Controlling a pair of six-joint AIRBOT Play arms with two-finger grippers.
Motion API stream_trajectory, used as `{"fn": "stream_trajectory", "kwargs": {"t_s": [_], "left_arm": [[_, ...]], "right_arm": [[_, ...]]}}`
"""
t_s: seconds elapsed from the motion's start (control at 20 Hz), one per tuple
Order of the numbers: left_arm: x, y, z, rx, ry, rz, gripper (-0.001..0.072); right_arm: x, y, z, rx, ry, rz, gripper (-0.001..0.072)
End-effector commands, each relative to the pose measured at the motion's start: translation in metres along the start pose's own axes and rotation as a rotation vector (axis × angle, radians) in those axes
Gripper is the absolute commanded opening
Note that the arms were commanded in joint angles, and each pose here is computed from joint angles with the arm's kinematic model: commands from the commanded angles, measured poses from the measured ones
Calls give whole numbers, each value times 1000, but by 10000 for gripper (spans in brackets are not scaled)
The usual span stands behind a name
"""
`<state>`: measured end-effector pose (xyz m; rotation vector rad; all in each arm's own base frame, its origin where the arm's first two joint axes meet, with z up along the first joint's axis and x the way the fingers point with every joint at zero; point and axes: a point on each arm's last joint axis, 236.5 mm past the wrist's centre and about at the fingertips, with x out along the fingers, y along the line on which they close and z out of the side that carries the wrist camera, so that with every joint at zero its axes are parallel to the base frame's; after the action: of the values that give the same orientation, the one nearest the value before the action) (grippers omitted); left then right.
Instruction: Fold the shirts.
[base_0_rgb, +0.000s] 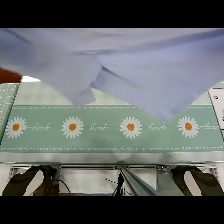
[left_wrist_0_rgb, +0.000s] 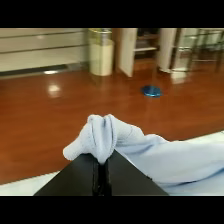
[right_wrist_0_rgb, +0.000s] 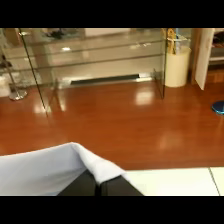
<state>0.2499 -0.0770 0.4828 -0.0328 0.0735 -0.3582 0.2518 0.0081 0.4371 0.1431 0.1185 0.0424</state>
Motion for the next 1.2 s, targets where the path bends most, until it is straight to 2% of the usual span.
{"fn": "stream_trajectory", "kwargs": {"t_s": [0.0,0.3,0.5,0.65,0.9,1.05,1.15], "left_arm": [[-44,1,-6,8,45,115,27],[-86,-46,-71,-54,297,16,27],[-91,-47,-125,-131,522,-6,28],[-69,-41,-174,-231,677,-58,28],[-13,-10,-321,-462,960,-90,28],[14,-3,-408,-608,1049,-106,28],[42,1,-439,-687,997,-114,29]], "right_arm": [[-22,-4,-14,-22,101,-43,35],[-54,3,-52,-75,299,-35,35],[-65,-4,-124,-65,657,-29,35],[-38,-8,-167,-46,825,26,35],[24,-34,-280,42,1153,61,35],[76,-37,-320,109,1183,108,35],[118,-34,-332,158,1134,147,35]]}}
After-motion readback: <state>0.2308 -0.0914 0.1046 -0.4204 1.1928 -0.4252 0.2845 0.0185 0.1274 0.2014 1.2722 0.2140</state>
